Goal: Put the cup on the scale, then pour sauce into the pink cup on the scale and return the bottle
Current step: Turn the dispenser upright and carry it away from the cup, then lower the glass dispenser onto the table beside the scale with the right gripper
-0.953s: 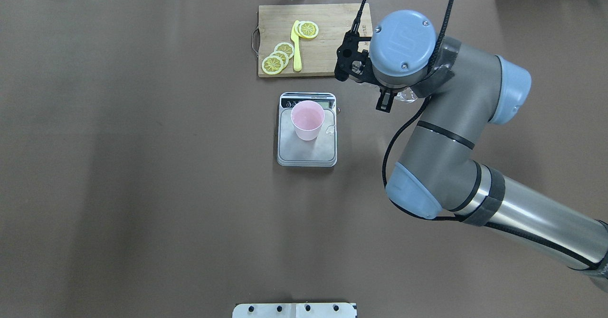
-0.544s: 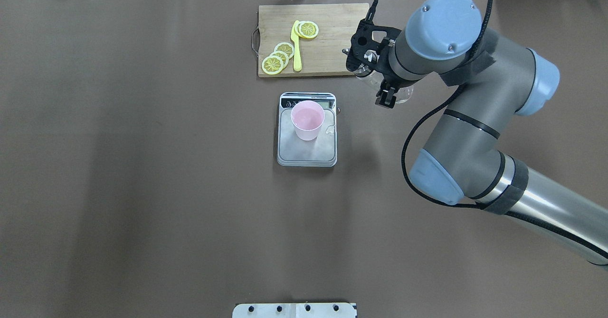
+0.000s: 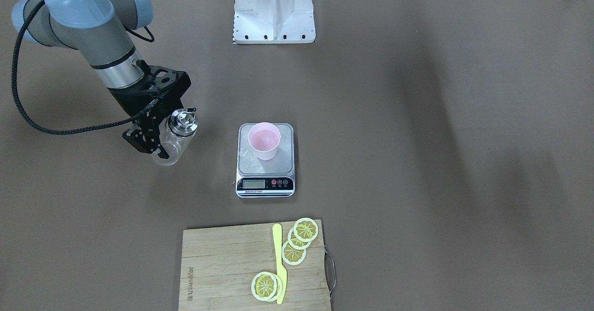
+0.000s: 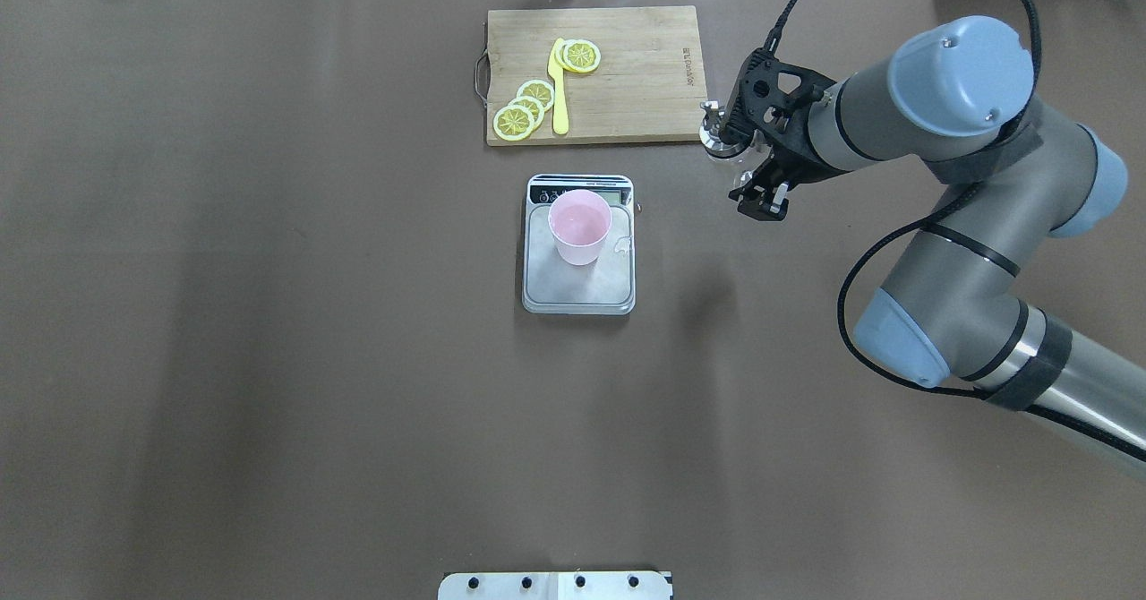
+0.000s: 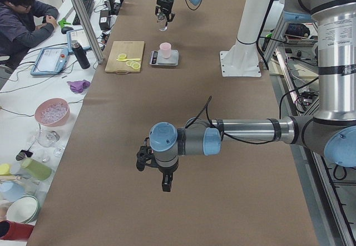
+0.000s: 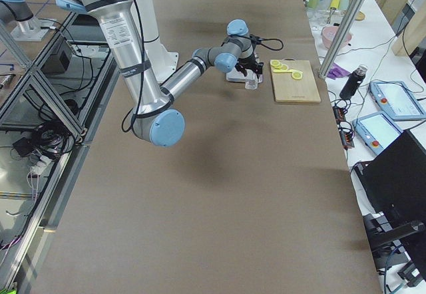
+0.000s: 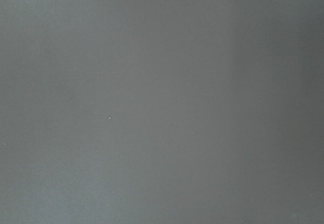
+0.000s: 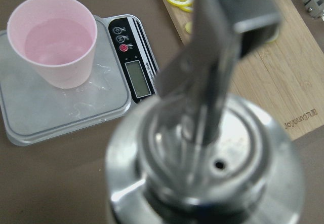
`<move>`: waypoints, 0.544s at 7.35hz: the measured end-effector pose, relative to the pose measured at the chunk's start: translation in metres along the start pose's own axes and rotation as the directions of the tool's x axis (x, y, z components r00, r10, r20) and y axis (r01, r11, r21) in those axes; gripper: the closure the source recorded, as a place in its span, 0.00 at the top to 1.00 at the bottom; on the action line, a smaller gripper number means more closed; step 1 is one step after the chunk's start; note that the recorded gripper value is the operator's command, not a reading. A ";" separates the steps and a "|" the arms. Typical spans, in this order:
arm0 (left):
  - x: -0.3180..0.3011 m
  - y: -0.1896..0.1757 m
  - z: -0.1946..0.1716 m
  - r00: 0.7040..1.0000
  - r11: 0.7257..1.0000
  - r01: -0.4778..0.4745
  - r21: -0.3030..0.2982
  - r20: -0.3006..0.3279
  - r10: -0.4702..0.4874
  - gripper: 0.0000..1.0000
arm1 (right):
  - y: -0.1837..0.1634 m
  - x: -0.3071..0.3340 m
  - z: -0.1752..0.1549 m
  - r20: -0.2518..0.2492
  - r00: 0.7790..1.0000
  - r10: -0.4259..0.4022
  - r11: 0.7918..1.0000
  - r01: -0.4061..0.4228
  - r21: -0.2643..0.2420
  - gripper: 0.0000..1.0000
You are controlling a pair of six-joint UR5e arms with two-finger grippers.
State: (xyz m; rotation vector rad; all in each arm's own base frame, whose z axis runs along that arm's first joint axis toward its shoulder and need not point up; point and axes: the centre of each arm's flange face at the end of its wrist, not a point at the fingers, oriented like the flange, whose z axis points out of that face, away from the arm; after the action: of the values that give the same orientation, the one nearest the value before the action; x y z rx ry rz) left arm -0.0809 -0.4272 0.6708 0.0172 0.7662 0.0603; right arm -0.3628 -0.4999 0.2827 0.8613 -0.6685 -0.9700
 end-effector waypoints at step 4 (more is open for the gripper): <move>0.001 -0.001 -0.001 1.000 1.000 -0.015 0.016 0.002 0.015 0.98 | 0.060 -0.006 0.000 0.048 0.998 0.048 0.990 -0.054 0.132 0.00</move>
State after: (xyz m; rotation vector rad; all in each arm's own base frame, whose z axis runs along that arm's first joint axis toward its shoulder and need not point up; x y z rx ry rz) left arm -0.0810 -0.4277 0.6692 0.0387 0.7646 0.0683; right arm -0.3402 -0.4770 0.3339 0.9371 -0.7972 -0.9081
